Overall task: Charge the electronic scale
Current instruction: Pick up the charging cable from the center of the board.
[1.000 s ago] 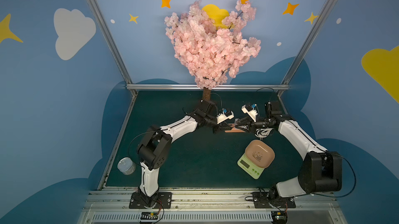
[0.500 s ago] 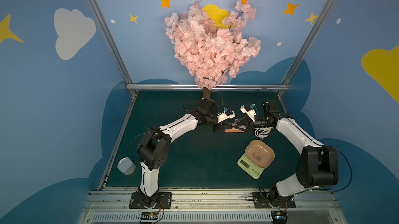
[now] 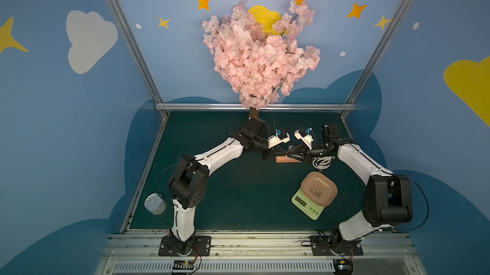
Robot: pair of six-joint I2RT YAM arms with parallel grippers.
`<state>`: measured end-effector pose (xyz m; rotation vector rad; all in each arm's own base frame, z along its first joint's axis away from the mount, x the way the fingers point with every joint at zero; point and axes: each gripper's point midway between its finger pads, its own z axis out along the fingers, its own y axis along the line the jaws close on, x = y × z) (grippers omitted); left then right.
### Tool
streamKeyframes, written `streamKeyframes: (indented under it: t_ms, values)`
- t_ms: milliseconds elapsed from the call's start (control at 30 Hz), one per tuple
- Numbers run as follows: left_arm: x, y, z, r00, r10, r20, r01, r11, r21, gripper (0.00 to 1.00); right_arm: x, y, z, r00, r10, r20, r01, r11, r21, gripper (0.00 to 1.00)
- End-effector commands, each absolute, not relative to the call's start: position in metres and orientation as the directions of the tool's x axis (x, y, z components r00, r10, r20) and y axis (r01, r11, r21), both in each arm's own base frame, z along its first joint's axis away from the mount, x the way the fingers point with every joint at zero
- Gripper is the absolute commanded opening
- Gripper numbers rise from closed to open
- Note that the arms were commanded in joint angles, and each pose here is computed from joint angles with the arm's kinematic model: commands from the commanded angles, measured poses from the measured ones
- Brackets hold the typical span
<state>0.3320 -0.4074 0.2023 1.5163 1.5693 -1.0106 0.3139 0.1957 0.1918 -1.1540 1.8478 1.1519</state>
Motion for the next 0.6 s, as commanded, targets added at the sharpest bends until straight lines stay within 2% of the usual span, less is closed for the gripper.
streamKeyframes:
  t_ms: [0, 133, 567]
  values:
    - [0.328, -0.413, 0.206, -0.045, 0.424, -0.905, 0.997, -0.031, -0.064, 0.09, 0.316, 0.198, 0.203, -0.371, -0.314, -0.874, -0.926, 0.200, 0.321, 0.24]
    - [0.329, -0.414, 0.205, -0.045, 0.428, -0.903, 0.997, -0.033, -0.065, 0.09, 0.315, 0.197, 0.208, -0.355, -0.305, -0.884, -0.932, 0.193, 0.307, 0.21]
    - [0.327, -0.414, 0.201, -0.054, 0.438, -0.897, 0.996, -0.034, -0.077, 0.09, 0.311, 0.194, 0.217, -0.326, -0.278, -0.904, -0.940, 0.193, 0.280, 0.21]
